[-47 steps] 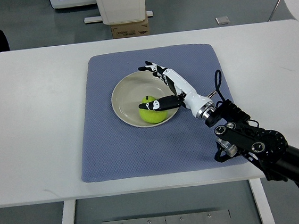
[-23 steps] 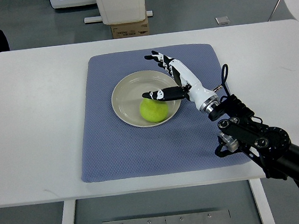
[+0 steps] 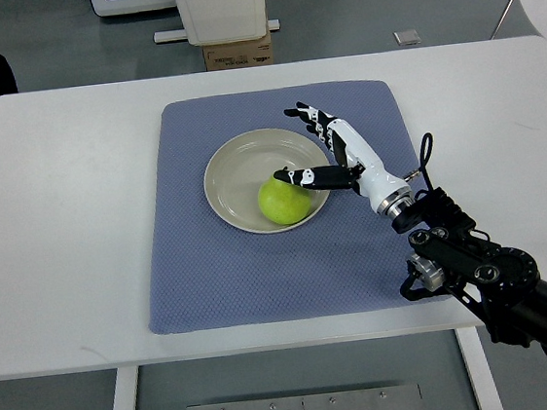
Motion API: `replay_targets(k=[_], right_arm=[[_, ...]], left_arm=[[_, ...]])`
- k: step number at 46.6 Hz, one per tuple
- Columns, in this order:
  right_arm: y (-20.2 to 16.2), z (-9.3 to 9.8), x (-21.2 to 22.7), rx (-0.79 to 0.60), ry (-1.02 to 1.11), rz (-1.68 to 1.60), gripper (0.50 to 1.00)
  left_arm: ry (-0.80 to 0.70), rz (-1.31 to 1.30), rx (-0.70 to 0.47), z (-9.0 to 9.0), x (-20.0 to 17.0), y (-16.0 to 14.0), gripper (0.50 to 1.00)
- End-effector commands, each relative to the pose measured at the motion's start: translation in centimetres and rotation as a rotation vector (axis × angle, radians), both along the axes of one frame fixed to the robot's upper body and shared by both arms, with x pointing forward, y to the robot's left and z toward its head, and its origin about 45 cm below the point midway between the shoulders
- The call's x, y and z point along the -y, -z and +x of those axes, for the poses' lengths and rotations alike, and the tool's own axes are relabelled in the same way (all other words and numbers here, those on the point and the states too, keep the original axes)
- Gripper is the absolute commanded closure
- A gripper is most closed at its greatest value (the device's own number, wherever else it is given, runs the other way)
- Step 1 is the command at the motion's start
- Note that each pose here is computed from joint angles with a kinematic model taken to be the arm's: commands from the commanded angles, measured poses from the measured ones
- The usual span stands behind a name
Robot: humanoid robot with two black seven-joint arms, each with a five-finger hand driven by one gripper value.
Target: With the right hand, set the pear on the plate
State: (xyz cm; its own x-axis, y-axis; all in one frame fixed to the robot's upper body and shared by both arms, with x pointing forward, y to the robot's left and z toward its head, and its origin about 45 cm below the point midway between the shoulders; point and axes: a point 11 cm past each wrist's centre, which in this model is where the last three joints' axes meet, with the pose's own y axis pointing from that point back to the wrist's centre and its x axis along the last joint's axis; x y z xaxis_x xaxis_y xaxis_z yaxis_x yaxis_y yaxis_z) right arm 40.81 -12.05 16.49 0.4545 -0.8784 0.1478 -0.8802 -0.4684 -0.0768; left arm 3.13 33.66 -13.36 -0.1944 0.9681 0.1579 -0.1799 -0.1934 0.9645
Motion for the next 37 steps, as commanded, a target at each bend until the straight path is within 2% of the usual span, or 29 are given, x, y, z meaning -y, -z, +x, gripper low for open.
replay_targets(k=[1, 22, 32, 37], right_arm=[[0.2, -0.1, 0.3, -0.002, 0.009, 0.007, 0.507], [1.2, -1.1, 0.6, 0.006, 0.013, 0.02, 0.502], [0.9, -0.2, 1.8, -0.009, 0.059, 0.031, 0.502], [0.2, 0.9, 3.2, -0.017, 0.101, 0.048, 0.502]], left_arm=[[0.0, 0.0, 0.0, 0.0, 0.0, 0.0, 0.5], [0.0, 0.0, 0.0, 0.0, 0.0, 0.0, 0.5], [0.0, 0.0, 0.0, 0.0, 0.0, 0.0, 0.5], [0.0, 0.0, 0.0, 0.0, 0.0, 0.0, 0.5]])
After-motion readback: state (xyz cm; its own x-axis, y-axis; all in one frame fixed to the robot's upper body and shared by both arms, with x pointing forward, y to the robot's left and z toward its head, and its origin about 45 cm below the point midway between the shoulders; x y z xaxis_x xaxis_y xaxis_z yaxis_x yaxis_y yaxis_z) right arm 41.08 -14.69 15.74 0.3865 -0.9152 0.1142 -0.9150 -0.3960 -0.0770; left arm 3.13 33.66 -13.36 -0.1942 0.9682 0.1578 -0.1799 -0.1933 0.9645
